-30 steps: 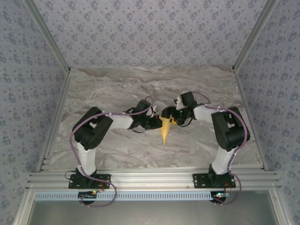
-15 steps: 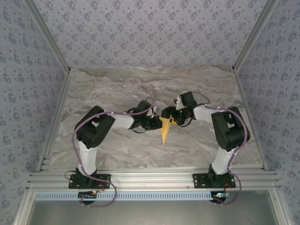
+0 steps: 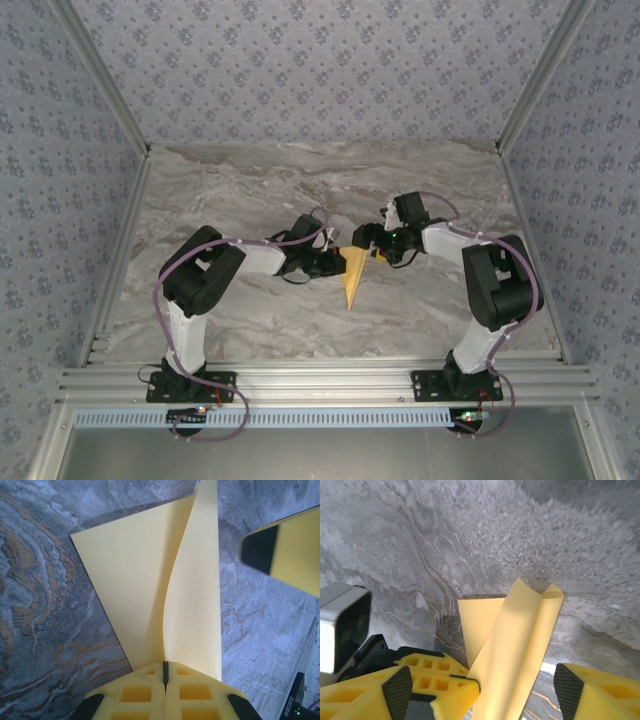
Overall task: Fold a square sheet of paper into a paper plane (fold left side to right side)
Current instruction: Fold the wing for the fifth time at the center of the table.
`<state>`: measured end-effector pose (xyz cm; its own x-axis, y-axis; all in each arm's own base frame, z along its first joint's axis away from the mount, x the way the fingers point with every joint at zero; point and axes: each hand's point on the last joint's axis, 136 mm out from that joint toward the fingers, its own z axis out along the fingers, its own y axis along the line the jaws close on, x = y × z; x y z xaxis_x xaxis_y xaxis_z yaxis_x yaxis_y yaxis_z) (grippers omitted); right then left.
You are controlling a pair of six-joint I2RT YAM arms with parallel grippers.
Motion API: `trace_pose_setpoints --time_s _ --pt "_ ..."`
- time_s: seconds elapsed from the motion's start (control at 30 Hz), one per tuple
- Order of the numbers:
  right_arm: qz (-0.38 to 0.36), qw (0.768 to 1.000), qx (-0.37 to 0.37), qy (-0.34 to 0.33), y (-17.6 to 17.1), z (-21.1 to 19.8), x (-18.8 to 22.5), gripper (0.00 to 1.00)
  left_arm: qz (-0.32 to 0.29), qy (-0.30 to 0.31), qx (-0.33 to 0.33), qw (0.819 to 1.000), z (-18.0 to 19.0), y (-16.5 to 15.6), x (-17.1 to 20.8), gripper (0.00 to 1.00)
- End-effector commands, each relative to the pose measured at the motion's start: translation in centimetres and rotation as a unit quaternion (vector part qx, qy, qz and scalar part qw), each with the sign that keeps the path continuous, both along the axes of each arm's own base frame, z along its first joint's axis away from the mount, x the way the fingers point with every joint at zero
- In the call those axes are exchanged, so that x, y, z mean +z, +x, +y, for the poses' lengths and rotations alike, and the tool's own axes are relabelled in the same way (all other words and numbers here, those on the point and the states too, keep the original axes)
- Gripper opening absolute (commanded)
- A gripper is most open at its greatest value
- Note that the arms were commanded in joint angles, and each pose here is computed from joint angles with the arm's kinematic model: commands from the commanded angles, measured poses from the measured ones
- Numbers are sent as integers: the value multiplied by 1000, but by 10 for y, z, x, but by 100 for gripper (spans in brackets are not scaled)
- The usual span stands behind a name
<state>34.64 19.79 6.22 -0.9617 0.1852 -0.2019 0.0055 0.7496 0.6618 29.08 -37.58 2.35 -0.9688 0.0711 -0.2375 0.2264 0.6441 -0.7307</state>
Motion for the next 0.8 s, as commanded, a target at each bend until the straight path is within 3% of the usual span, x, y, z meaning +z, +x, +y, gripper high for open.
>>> trace_pose_setpoints --time_s 0.0,0.13,0.27,0.77 --pt "-14 1000 7 3 -7 -1 14 70 27 45 15 999 16 -7 -34 0" --pt "-9 999 22 31 -14 12 17 39 27 45 15 999 16 -7 -35 0" --pt "0 999 32 21 -16 19 9 14 27 47 17 998 16 -6 -35 0" --pt "42 998 40 -25 -27 19 -35 5 31 68 26 997 23 -6 -41 0"
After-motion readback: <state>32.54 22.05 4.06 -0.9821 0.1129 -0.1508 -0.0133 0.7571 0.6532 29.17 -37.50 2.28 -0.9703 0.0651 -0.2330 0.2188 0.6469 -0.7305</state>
